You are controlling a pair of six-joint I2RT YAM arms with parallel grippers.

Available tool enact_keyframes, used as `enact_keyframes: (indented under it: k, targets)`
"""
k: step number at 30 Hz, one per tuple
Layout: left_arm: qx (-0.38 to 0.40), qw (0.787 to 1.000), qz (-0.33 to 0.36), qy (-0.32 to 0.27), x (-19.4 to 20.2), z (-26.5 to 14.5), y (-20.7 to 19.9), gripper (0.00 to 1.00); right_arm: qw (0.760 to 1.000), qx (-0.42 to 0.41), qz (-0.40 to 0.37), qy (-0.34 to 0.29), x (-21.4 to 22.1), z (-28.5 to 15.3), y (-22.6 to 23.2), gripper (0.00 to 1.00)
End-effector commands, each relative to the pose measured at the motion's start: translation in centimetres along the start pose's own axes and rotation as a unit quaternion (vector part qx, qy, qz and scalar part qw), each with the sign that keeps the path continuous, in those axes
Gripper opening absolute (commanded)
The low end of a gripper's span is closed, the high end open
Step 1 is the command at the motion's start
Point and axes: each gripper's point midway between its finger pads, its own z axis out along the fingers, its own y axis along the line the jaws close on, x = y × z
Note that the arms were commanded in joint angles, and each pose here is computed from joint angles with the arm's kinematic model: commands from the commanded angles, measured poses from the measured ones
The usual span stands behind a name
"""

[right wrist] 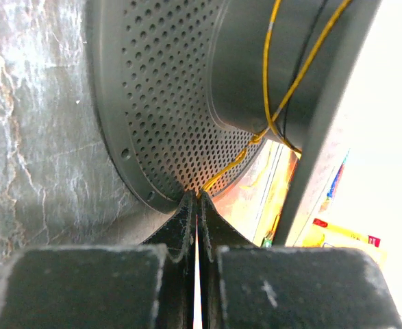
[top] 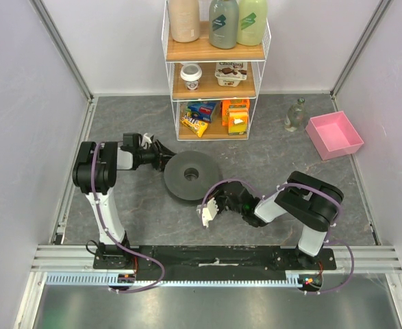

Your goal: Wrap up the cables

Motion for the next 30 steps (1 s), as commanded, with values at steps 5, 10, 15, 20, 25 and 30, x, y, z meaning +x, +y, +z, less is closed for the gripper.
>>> enact_keyframes:
  k: [5,10,15,20,25,30]
  targets:
    - [-0.019,0.997,0.059,-0.052,-2.1,-1.8,-2.2,0.57,0.999,0.025,-0.020,0.007,0.2,0.7,-1.5,0.12]
    - [-0.030,0.994,0.062,-0.081,-3.6,-3.1,-2.4,0.70,0.999,0.031,-0.030,0.008,0.2,0.1,-1.3,0.34]
    - [-0.028,0.993,0.068,-0.093,-4.5,-4.0,-2.9,0.72,0.999,0.041,-0.035,0.009,0.3,-0.9,-1.3,0.44]
    - [-0.028,0.992,0.074,-0.103,-5.0,-4.6,-3.6,0.77,0.998,0.039,-0.039,0.008,0.4,-1.8,-0.7,0.46]
    - [-0.030,0.991,0.080,-0.105,-5.0,-5.3,-3.7,0.77,0.998,0.039,-0.046,0.003,0.2,-2.6,-0.2,0.48]
    - [-0.027,0.990,0.088,-0.110,-5.0,-6.0,-4.0,0.77,0.998,0.038,-0.051,-0.001,-0.2,-3.4,0.2,0.53]
